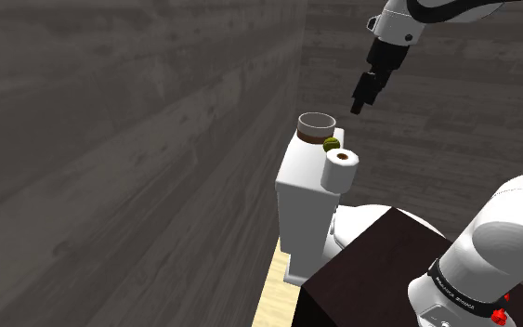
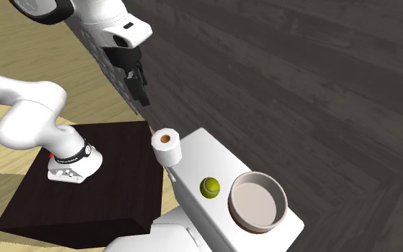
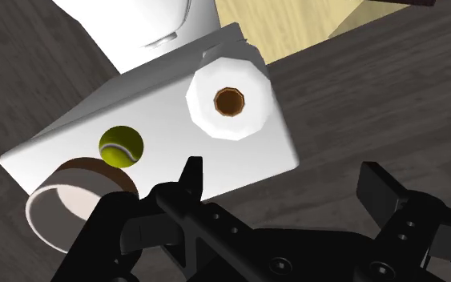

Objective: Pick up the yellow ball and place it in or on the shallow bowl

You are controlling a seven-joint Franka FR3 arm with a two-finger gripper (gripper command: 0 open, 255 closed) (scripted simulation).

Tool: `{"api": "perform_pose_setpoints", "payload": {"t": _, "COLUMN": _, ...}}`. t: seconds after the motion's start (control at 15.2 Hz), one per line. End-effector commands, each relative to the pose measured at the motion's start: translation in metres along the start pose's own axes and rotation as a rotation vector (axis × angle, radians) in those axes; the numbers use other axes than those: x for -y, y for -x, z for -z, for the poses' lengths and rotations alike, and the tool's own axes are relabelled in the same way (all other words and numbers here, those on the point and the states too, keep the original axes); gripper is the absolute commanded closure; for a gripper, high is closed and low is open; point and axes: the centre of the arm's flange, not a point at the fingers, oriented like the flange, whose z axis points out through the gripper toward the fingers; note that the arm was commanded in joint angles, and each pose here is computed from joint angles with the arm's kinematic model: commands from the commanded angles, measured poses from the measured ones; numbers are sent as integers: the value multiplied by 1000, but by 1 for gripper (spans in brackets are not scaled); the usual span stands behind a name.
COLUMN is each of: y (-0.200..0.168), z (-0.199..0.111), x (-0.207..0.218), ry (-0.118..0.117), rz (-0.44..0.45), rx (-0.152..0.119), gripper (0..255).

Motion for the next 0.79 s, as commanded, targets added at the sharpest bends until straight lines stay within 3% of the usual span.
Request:
{"api": "perform_pose_setpoints", "payload": {"t": 0.0, "y": -3, "z": -22, "x": -15, "ry": 7, "rz": 5, "rx": -13, "gripper": 0}}
{"api": "perform_pose_setpoints", "payload": {"t": 0.73, "y": -20, "z": -132, "x": -101, "ry": 38, "rz": 30, "rx": -74, "gripper": 0}}
